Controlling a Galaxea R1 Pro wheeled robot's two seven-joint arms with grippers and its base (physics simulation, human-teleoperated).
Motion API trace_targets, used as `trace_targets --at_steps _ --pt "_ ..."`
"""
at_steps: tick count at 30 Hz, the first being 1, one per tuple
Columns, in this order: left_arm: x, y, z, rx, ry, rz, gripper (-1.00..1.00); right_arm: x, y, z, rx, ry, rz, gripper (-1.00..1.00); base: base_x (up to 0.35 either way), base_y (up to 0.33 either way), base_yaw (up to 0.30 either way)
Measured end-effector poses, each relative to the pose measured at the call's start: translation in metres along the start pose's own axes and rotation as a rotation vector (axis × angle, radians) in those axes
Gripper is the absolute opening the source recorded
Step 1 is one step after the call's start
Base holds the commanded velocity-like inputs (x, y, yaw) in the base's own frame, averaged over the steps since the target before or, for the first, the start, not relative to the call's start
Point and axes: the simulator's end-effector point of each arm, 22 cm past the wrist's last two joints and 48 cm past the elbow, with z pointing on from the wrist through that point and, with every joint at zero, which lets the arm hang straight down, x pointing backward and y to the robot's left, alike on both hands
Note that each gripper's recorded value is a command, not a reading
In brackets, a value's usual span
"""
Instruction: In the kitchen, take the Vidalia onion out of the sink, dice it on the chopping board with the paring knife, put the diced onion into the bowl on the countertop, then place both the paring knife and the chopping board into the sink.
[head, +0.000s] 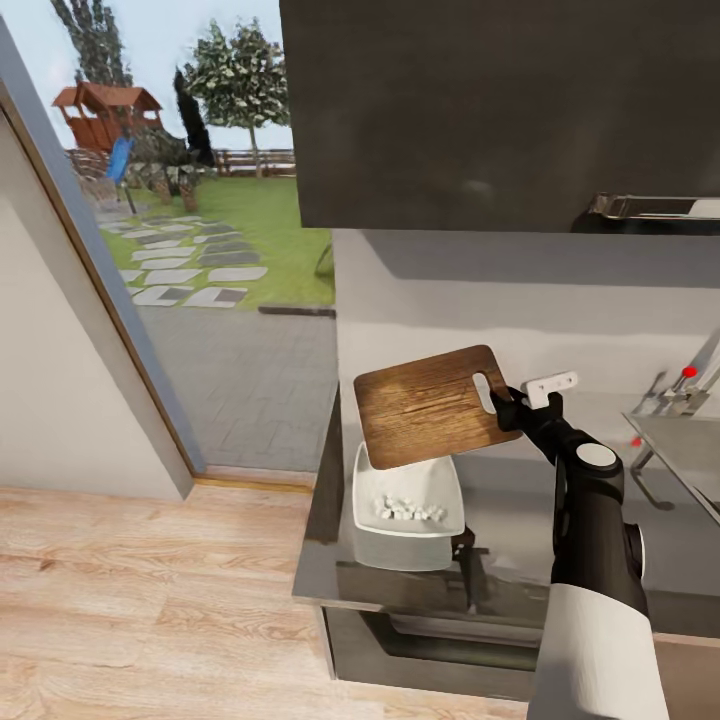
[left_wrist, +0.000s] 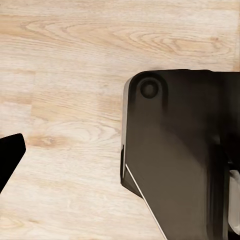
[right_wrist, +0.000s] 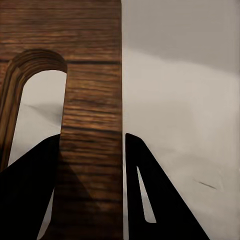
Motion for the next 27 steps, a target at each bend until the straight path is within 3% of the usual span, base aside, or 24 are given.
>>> trace_targets --at_steps 7,9,11,13,18,27 --pt "0.000 0.000 0.000 0.000 0.000 0.000 1.00 0.005 -0.007 -0.002 0.015 0.011 0.012 -1.00 0.000 0.001 0.000" --pt "0.000 0.000 0.000 0.000 0.000 0.000 1.00 0.022 -0.030 -0.008 0.064 0.039 0.048 -1.00 0.000 -0.009 0.000" --pt "0.000 0.000 0.000 0.000 0.001 0.000 1.00 0.049 -0.059 -0.020 0.130 0.087 0.119 -1.00 0.000 -0.161 0.000" --pt "0.001 0.000 0.000 0.000 0.001 0.000 1.00 0.066 -0.070 -0.027 0.155 0.126 0.174 -1.00 0.000 -0.269 0.000" --pt "0.001 0.000 0.000 0.000 0.002 0.000 1.00 0.072 -0.070 -0.029 0.146 0.128 0.298 -1.00 0.000 -0.312 0.000" --pt "0.005 0.001 -0.002 -0.001 0.012 0.003 1.00 0.078 -0.068 -0.030 0.142 0.149 0.334 -1.00 0.000 -0.321 0.000"
